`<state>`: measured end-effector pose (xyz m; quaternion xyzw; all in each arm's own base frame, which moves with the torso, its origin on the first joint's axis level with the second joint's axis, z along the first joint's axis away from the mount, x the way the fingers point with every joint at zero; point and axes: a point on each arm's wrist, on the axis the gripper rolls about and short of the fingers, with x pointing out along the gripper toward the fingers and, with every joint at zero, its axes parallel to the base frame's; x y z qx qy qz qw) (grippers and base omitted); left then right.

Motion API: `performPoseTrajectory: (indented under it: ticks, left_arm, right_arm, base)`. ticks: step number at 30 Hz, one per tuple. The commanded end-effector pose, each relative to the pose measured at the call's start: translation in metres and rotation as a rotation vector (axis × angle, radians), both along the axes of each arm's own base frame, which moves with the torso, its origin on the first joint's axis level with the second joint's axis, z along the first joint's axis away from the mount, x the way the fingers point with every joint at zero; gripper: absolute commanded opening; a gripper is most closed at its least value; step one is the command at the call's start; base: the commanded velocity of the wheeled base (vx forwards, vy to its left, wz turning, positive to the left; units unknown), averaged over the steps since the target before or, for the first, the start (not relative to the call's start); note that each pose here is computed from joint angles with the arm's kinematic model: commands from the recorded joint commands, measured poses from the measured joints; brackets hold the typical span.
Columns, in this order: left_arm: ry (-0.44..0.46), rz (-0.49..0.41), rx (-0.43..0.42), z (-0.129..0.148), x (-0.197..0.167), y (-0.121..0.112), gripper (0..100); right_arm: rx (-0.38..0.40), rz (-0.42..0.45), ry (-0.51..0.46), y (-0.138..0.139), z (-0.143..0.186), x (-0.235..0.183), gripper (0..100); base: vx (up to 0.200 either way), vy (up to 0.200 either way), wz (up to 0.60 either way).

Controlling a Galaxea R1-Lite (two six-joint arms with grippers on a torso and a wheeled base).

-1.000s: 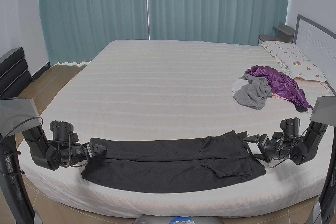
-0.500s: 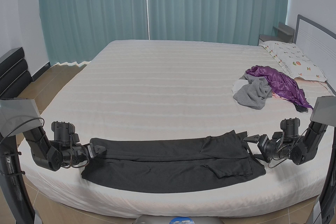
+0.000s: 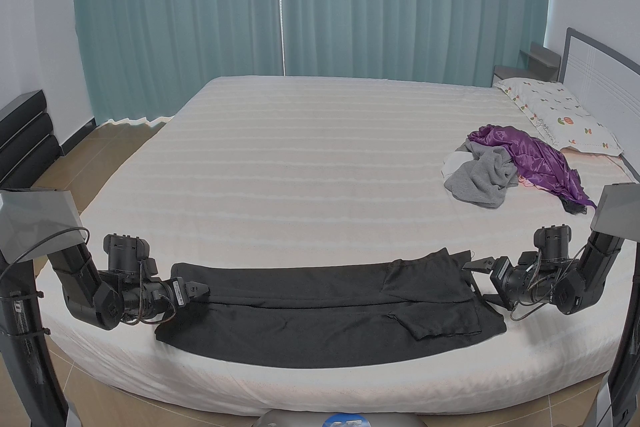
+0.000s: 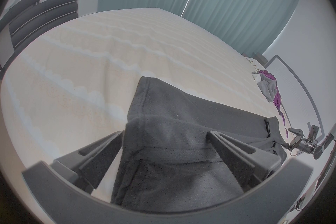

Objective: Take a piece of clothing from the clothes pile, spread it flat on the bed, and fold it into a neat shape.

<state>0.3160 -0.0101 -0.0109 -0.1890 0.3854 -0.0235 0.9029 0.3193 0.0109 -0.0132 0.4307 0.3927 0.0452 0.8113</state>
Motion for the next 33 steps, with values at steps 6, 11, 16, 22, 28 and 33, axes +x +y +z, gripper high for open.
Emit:
performPoseTrajectory:
  ticks: [6,11,16,22,28,33]
  left_arm:
    - [0.022,-0.004,0.004,-0.0074,-0.0004,-0.0010,0]
    - [0.015,-0.001,-0.002,-0.0050,-0.0002,-0.0006,0]
    - [0.006,-0.003,-0.009,-0.0032,0.0013,-0.0008,0]
    - [0.009,0.026,-0.041,-0.0023,0.0029,-0.0009,0]
    - [0.010,0.026,-0.045,-0.0023,0.0028,-0.0014,0]
    - [0.012,0.028,-0.046,-0.0028,0.0028,-0.0014,0]
  right_arm:
    - [-0.001,0.002,0.003,0.0003,-0.0011,-0.0003,100]
    - [-0.001,0.002,0.003,0.0003,-0.0011,-0.0003,100]
    - [0.000,0.003,0.001,0.0003,-0.0006,-0.0003,100]
    - [0.000,0.003,0.001,0.0003,-0.0009,-0.0002,100]
    - [0.001,0.002,0.000,0.0003,-0.0008,-0.0001,100]
    - [0.001,0.002,-0.001,0.0003,-0.0007,0.0000,100]
  base:
    - [0.000,0.000,0.00]
    - [0.000,0.000,0.00]
    - [0.000,0.000,0.00]
    - [0.000,0.000,0.00]
    - [0.000,0.000,0.00]
    - [-0.040,0.000,0.00]
